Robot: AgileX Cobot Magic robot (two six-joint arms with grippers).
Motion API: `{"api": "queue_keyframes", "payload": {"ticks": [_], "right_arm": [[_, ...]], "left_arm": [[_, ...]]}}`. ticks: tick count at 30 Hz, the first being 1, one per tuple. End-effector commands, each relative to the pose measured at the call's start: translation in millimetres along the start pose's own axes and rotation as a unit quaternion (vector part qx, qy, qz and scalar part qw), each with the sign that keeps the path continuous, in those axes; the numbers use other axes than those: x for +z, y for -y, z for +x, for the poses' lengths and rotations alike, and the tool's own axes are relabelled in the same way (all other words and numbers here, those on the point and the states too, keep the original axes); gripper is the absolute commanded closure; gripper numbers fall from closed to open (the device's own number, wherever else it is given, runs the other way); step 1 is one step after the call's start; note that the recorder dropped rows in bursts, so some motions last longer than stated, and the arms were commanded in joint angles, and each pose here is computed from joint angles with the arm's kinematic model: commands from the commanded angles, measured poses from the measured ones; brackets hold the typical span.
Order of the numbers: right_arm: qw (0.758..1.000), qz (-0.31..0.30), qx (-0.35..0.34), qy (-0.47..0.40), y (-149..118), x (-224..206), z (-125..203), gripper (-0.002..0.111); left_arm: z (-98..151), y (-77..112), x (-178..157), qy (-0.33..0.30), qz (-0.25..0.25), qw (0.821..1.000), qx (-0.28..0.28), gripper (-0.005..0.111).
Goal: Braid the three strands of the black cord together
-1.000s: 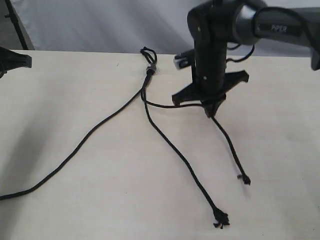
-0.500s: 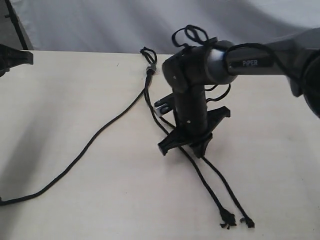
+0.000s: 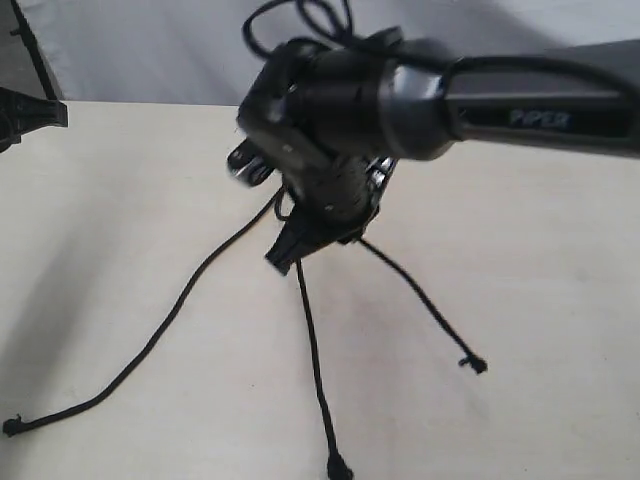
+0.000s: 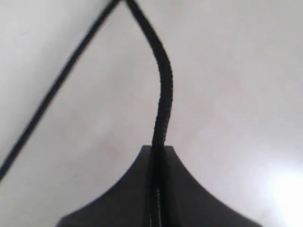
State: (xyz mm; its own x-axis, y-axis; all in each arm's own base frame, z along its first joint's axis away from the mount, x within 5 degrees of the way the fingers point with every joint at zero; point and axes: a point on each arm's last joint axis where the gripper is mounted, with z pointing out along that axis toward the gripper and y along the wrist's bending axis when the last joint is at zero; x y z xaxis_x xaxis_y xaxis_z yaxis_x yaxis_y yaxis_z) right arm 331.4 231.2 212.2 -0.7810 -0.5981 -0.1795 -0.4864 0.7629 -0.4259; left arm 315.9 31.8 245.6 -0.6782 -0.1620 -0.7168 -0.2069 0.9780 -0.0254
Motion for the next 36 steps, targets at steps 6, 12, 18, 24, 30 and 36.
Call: {"api": "queue_keyframes", "payload": {"ticks": [6,12,18,24,30,36], "right_arm": [[0.979,-0.01,0.197,-0.047,106,46,20,0.109],[0.972,-0.045,0.218,-0.081,117,101,28,0.109],[0.983,0.018,0.166,-0.078,123,123,29,0.108],[0.977,0.087,0.178,-0.076,129,133,29,0.104],[0.976,0.105,0.17,-0.083,128,142,31,0.044],[0.97,0.137,0.186,-0.072,148,111,24,0.02]], "left_arm": [[1,-0.8,-2,0.001,0.001,1.0,-0.012,0.106],[1,-0.8,-2,-0.001,0.001,1.0,-0.012,0.106],[1,-0.8,-2,0.0,0.001,1.0,-0.011,0.106],[2,-1.1,-2,-0.005,-0.001,1.0,-0.011,0.106],[3,-1.0,-2,-0.011,0.0,1.0,-0.019,0.106],[4,11.4,-3,-0.008,0.016,1.0,0.006,0.106]]}}
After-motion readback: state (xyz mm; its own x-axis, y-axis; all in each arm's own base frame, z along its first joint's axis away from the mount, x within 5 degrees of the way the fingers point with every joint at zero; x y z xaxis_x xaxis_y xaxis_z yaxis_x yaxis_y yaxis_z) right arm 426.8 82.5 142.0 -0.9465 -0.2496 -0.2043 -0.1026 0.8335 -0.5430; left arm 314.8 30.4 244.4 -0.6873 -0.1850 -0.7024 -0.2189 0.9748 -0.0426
